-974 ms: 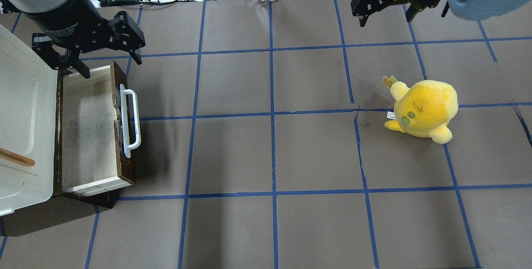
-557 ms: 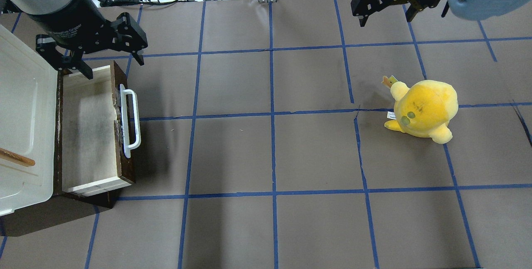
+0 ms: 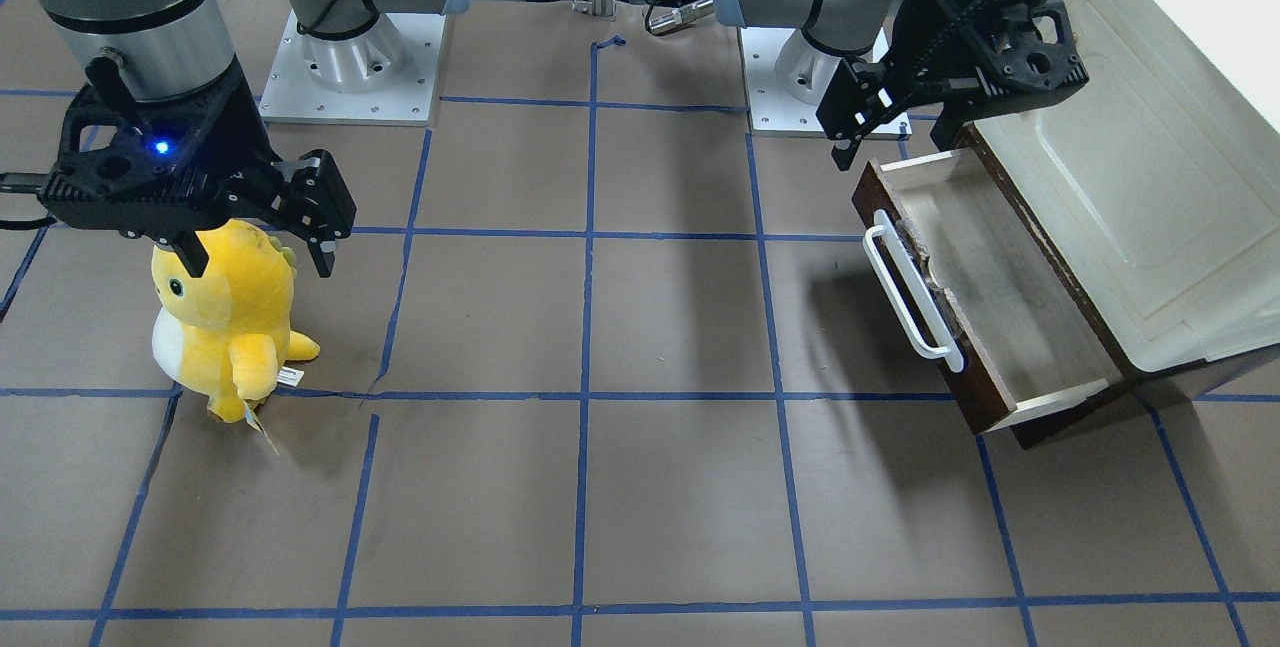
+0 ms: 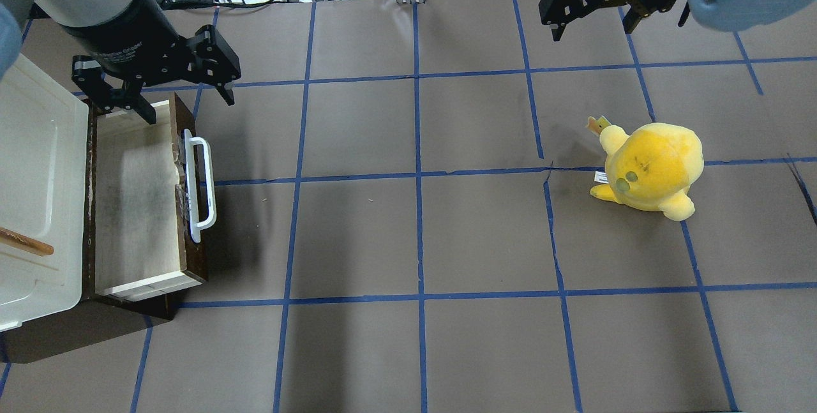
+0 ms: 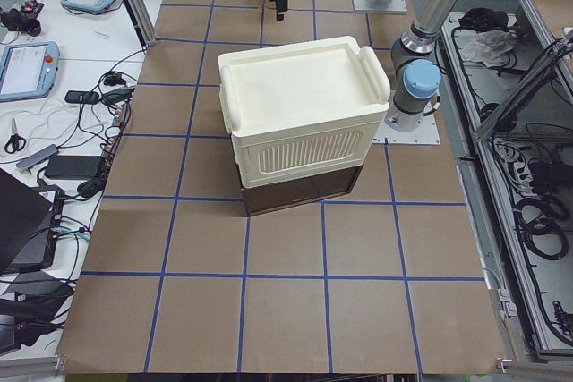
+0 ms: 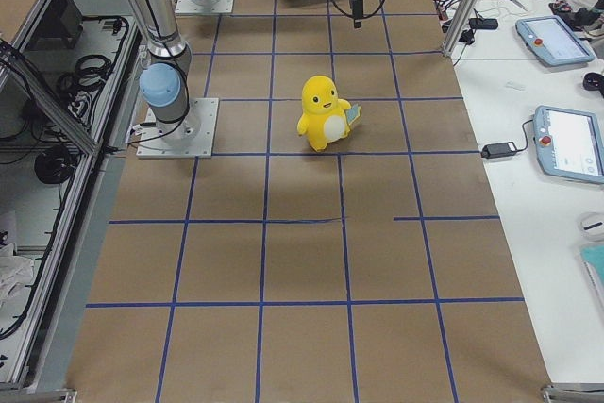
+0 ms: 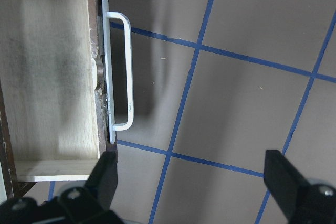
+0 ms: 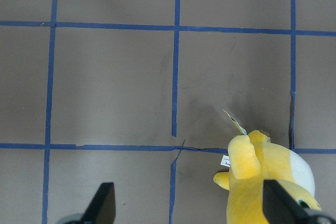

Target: Pull drawer sideways

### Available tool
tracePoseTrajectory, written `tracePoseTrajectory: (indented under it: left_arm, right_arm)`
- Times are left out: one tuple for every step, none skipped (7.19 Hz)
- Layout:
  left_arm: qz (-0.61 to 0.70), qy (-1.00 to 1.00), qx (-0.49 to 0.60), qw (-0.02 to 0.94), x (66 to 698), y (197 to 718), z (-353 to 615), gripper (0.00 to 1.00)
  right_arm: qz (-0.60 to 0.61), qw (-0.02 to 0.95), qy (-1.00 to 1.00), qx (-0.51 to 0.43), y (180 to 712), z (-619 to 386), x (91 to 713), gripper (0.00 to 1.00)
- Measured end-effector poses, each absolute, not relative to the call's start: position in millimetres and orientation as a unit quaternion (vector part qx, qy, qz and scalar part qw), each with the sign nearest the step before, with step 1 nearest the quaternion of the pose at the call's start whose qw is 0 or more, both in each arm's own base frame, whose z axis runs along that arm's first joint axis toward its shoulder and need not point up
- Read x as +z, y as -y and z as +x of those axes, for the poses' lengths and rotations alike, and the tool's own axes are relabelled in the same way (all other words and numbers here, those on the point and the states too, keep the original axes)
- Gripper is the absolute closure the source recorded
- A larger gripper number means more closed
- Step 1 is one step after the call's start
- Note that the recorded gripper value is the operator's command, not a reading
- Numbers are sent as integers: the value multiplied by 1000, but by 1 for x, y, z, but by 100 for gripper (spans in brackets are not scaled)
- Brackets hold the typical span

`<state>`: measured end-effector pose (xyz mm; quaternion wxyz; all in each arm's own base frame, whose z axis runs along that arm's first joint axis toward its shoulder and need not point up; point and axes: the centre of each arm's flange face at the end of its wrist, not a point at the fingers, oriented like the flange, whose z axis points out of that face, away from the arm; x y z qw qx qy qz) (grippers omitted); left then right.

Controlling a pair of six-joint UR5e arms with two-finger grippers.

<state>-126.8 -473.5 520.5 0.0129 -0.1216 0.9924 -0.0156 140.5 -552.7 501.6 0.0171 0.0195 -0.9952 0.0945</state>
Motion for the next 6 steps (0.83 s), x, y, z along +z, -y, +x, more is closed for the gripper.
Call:
tracePoseTrajectory:
  left_arm:
    - [-118,-993,-15,13,517,477,-129,0]
    - [-114,-993,-18,12,514,482,-132,0]
    - [-107,-994,-21,12,512,484,-135,0]
    - [-91,-996,-22,12,511,486,-138,0]
    - [-71,-997,-21,12,509,487,-140,0]
    - [-61,-998,-21,11,507,488,-141,0]
  right_arm:
    - [19,17,995,94,553,141,502,0]
    - [19,17,995,94,553,141,502,0]
    - [19,17,995,94,553,141,502,0]
    - [19,17,995,94,553,141,502,0]
    - [19,17,995,94,553,141,502,0]
    - [19,17,995,94,553,141,502,0]
